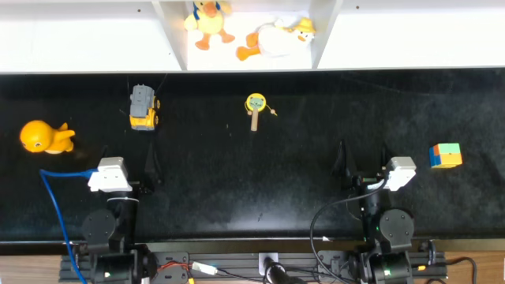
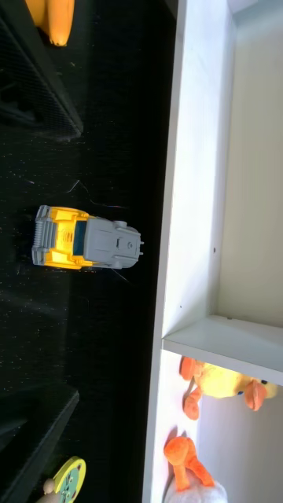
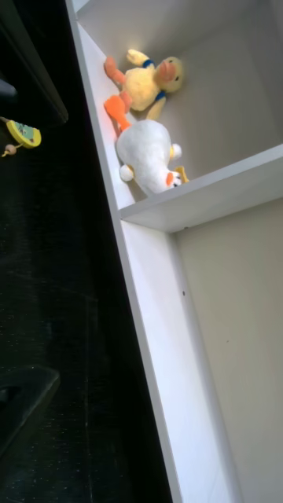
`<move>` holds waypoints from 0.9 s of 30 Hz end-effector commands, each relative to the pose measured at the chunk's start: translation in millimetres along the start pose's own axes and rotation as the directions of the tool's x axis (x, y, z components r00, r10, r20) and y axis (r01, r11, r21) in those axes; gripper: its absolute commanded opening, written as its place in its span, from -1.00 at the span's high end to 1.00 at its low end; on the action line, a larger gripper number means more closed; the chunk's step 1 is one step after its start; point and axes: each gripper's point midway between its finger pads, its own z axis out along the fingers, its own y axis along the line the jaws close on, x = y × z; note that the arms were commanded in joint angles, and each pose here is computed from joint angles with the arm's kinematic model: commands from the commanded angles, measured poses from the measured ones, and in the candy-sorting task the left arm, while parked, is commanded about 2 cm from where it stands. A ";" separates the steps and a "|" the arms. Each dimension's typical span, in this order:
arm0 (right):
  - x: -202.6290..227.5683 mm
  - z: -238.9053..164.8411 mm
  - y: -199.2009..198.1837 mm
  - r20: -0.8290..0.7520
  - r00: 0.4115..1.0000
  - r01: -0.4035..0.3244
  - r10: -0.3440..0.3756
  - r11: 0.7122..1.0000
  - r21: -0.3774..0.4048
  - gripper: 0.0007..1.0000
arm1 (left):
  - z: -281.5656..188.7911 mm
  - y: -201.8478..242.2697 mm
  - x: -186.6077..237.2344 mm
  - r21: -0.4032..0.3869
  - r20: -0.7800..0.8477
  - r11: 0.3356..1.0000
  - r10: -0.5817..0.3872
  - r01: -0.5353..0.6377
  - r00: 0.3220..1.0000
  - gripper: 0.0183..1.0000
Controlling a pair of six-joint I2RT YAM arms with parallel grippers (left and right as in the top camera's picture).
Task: Store Toys
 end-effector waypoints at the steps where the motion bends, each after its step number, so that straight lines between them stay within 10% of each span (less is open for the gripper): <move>1: 3.8 0.2 1.4 -0.002 1.000 0.007 -0.007 1.000 -0.012 -0.99 | -0.2 3.1 0.0 -0.016 0.006 1.000 -0.003 0.003 1.000 -1.00; 15: 3.8 0.2 1.4 -0.002 1.000 0.007 -0.007 1.000 -0.012 -0.99 | -9.7 10.3 -22.6 -0.072 0.007 0.993 -0.095 0.096 0.995 -1.00; 27: 3.8 0.2 1.4 -0.002 1.000 0.007 -0.007 1.000 -0.012 -0.99 | -29.2 27.0 -141.0 -0.243 -0.180 0.970 -0.037 -0.008 0.983 -0.99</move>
